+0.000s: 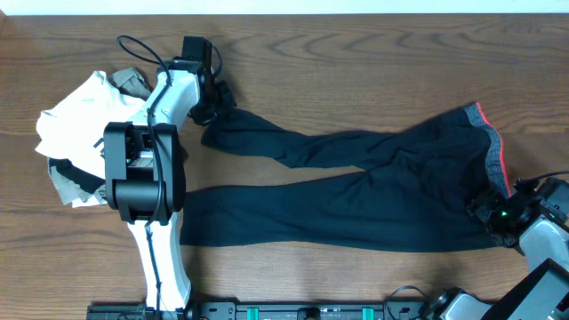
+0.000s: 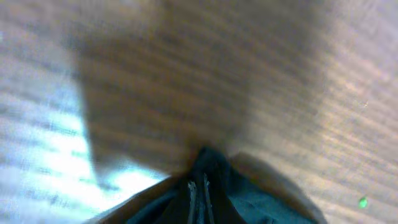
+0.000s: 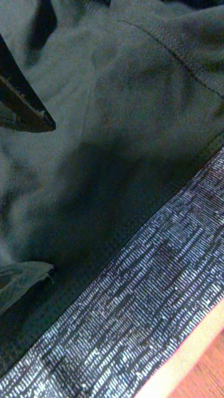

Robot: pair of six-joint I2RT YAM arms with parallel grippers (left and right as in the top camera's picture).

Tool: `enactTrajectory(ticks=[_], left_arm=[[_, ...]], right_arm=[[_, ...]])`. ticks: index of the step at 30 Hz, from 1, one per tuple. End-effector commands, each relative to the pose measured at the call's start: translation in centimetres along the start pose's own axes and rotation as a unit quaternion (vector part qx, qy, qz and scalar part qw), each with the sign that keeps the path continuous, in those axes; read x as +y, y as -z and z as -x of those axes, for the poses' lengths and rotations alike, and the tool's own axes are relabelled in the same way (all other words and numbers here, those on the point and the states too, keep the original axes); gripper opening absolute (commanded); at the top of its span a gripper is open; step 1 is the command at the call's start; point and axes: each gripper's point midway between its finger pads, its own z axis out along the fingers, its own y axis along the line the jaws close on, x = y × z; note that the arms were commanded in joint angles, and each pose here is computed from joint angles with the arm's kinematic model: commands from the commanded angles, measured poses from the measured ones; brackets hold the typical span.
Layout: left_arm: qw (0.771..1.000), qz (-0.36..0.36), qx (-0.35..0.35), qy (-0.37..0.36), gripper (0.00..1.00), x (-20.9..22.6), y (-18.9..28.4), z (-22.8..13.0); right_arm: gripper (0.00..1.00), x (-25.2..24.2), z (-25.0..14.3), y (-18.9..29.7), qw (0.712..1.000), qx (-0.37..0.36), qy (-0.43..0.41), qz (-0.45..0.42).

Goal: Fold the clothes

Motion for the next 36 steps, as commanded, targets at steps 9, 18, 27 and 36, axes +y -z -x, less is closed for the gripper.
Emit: enactTrajectory(ticks=[9,18,27,36], left_arm=[[0.998,0.007,-0.064,-0.023,0.06,-1.2,12.0,0.5],[0.996,0.080,-0.046,-0.015,0.06,1.8,15.2,-2.2],[0.983,0.139,-0.117,-0.014,0.06,3.6,15.5,0.7],[0.992,0.098,-0.077,0.026,0.06,2.5,14.9,-1.1]], right_arm=[[0.65,0.0,-0.7,-0.2,1.000,0.012,0.004,0.003],[0.65,0.0,-0.7,-0.2,1.000,0.013,0.003,0.002],[0.65,0.0,-0.9,-0.2,1.000,0.016,0.003,0.002],[0.65,-0.5,-0.9,-0.2,1.000,0.016,0.004,-0.010]])
